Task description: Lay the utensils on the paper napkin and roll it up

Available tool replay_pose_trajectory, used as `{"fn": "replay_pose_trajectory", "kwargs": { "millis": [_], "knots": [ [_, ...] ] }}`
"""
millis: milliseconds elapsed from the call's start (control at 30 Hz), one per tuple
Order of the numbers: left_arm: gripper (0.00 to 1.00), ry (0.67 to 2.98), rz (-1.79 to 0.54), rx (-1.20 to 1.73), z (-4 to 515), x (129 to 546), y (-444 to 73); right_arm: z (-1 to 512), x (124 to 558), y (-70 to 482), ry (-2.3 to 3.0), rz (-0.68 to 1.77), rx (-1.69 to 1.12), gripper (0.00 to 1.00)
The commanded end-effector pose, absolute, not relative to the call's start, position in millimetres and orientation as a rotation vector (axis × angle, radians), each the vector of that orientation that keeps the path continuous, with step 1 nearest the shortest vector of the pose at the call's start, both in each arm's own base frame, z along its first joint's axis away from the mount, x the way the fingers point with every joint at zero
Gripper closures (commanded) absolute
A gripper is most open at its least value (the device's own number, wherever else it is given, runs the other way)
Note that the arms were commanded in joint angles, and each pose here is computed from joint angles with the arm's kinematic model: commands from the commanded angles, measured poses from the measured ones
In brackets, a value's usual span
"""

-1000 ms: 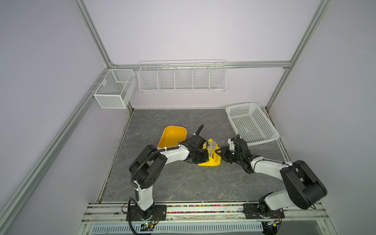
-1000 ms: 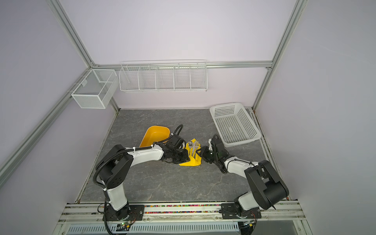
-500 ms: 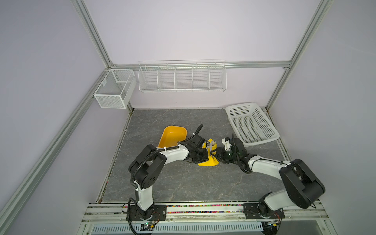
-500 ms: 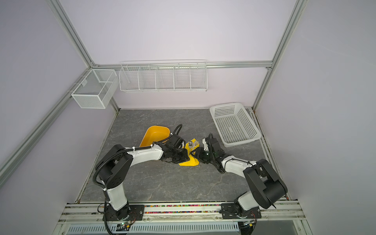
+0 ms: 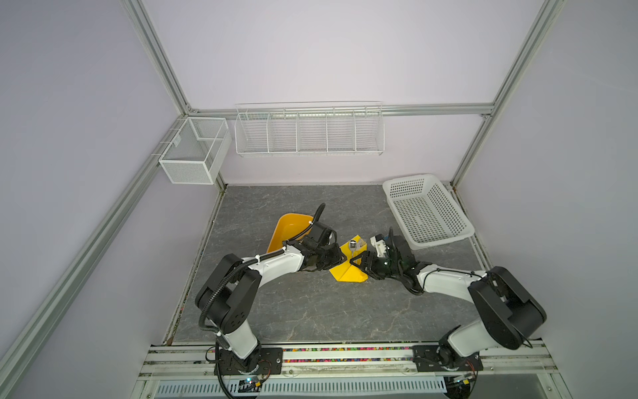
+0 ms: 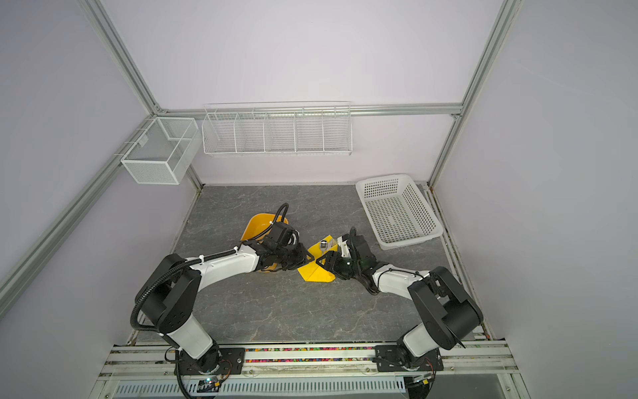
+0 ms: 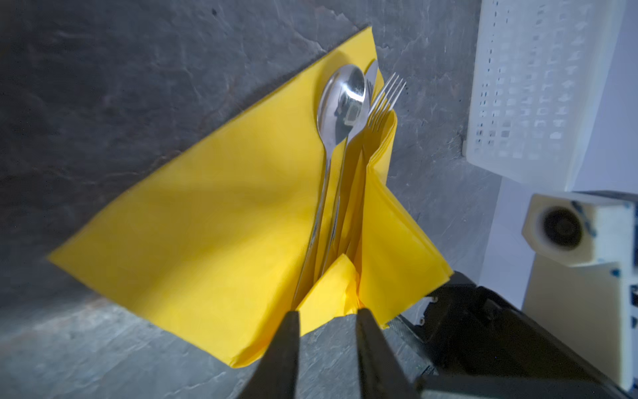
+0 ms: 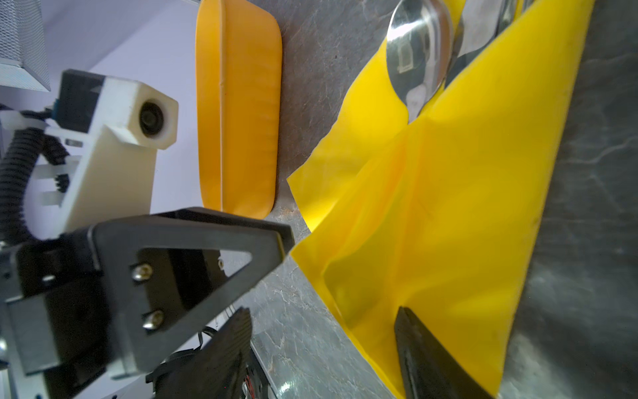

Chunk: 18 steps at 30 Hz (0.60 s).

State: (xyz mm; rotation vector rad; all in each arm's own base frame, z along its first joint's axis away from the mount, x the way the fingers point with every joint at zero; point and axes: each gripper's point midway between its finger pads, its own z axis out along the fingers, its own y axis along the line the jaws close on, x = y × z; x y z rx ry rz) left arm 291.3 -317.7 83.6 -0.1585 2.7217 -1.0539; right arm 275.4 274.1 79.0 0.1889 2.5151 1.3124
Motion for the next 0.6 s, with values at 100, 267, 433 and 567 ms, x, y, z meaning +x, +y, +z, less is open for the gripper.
{"fn": "replay_pose_trajectory", "kwargs": {
  "millis": [100,267,433,567],
  "knots": [
    [0.48,2.646,-1.152,-0.152,109,309,-321,88,274,286,2.476,1.366,0.086,0.24],
    [0.40,2.656,-1.205,-0.105,115,317,-329,86,272,289,2.501,1.355,0.026,0.22],
    [0.39,2.658,-1.268,-0.058,117,320,-340,79,269,289,2.532,1.318,-0.014,0.25],
    [0.39,2.707,-1.252,-0.049,107,320,-343,75,267,289,2.544,1.315,-0.028,0.28]
  ]
}}
